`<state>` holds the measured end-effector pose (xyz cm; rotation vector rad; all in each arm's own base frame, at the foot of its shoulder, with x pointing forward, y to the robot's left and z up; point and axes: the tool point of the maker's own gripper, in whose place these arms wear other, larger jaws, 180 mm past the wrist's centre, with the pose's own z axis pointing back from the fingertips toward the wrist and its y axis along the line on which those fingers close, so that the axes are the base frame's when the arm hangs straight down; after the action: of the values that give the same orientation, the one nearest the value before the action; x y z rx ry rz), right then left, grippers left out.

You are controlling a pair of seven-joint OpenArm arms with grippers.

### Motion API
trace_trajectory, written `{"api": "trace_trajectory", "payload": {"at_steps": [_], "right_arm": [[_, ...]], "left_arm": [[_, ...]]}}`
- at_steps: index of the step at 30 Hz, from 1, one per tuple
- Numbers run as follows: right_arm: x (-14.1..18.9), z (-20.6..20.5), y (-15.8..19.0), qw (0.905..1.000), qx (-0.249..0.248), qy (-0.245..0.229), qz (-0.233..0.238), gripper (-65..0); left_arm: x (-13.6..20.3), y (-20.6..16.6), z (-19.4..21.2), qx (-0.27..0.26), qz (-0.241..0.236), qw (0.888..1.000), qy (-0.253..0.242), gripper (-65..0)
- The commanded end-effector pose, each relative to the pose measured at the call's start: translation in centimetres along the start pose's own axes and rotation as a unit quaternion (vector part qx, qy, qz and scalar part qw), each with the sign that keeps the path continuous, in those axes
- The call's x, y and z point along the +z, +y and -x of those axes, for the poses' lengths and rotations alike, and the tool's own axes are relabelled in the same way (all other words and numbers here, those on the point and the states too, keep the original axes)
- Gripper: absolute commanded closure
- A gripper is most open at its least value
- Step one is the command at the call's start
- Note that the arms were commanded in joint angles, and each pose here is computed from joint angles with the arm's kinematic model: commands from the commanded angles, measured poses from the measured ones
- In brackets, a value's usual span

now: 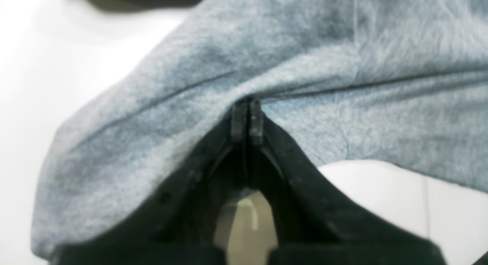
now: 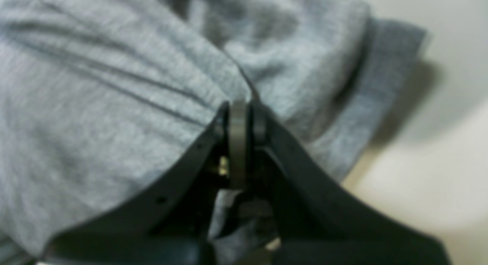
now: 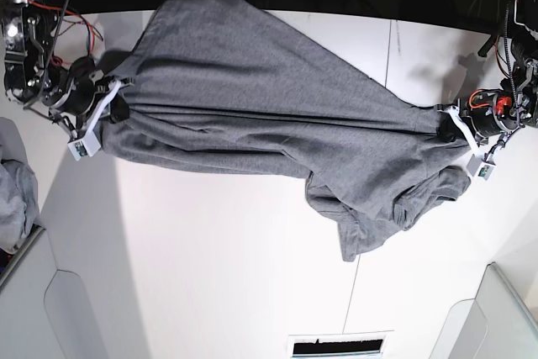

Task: Layout the t-shirt on the table in an organized manner, then fold the t-shirt properly
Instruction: 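Grasp the shirt with both grippers and lift it to straighten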

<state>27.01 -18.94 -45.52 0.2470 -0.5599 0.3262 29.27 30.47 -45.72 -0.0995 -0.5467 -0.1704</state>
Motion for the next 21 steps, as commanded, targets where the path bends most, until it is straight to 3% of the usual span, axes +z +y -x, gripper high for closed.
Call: {"api": "trace_trajectory", "payload": {"at_steps": [1,4,9,11,14,21], "right_arm": [[0.8,-0.9,0.1,0.9998,0.010,-0.017,0.001,0.0],[2.0,-1.3,1.8,0.9990,0.020,-0.039,-0.004,0.0],[4.3,-6.7,3.0,0.9915,0.015,-0.129,-0.004,-1.3],[4.5,-9.0,3.7,0.9863,0.001,-0.164,-0.019,-12.9],[3.9,-12.3,5.8,0.9771,-0.019,-0.206,-0.050,-21.3],[-1.0,-21.0,13.3,0.9508,-0.059,-0.274,-0.132,-21.3]], "left_arm": [[0.6,1.7,-0.2,-0.009,-0.026,1.000,0.012,-0.4],[0.7,1.9,-0.5,-0.012,-0.029,0.999,0.010,-0.4],[0.7,1.1,-0.3,-0.025,-0.003,1.000,0.017,-0.4],[0.7,0.9,-0.5,-0.019,0.002,1.000,0.012,-0.4],[0.7,0.6,-0.4,-0.011,0.009,1.000,0.011,-0.4],[0.8,-0.8,-0.7,-0.008,0.046,0.999,0.001,-0.4]]}}
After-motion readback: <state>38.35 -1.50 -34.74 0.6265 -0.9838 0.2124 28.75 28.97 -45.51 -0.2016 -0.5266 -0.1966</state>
